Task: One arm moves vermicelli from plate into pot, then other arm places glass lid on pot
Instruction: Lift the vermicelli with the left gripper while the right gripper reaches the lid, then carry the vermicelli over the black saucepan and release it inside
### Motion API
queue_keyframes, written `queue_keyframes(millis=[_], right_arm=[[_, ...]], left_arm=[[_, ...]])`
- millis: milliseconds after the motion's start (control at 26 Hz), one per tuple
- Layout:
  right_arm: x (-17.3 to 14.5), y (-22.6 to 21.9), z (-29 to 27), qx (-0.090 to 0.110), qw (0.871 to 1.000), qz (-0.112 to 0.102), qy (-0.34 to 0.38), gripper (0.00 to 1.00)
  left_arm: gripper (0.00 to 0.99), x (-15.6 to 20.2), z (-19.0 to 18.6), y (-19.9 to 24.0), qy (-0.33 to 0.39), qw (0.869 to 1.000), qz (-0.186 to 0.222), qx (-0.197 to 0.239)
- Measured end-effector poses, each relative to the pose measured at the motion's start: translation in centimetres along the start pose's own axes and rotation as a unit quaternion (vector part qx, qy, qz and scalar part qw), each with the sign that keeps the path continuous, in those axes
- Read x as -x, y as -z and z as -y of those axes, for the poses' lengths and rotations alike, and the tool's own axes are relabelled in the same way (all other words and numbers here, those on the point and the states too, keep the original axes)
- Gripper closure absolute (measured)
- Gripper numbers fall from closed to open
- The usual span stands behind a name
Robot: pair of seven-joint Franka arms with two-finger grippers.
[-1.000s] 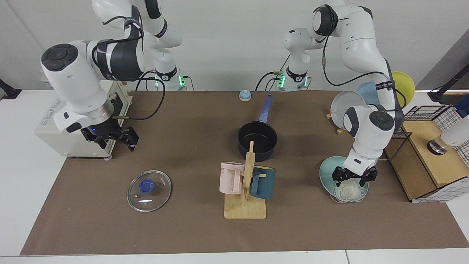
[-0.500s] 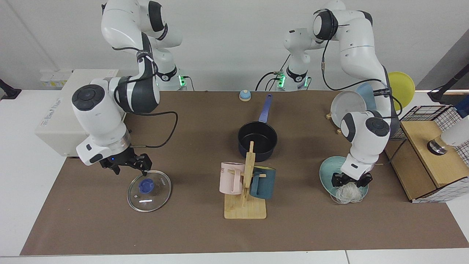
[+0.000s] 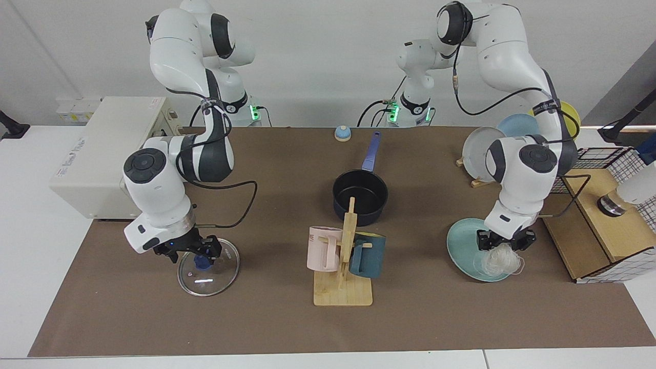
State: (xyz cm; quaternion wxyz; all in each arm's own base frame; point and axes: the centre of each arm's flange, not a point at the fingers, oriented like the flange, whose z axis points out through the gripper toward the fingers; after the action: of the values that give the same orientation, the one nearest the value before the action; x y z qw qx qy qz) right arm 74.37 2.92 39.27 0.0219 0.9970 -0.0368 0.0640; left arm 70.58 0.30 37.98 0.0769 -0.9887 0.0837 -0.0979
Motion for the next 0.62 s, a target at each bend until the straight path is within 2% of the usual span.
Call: queue_keyframes(millis=[154,269,423,615], right_arm=[[0.3,-1.3,0.5,0.0,1.0,0.005,0.003,0.0],[0.7,-2.4,1.0,0.0,1.0,0.01,0.007,0.0],[1.0,-3.5,1.2,0.0,1.0,0.011,0.009,0.0],[1.1,-4.3,0.7,0.002,1.0,0.007,0.011,0.01]], left_arm=[[0.573,0.5,-1.4,5.3,-0.006,1.0,0.019,0.003],[0.573,1.4,-2.7,8.2,-0.002,0.999,0.04,0.025],[0.573,2.4,-5.0,9.5,0.007,0.996,0.054,0.071],[0.573,3.4,-8.8,8.9,0.013,0.994,0.069,0.087]])
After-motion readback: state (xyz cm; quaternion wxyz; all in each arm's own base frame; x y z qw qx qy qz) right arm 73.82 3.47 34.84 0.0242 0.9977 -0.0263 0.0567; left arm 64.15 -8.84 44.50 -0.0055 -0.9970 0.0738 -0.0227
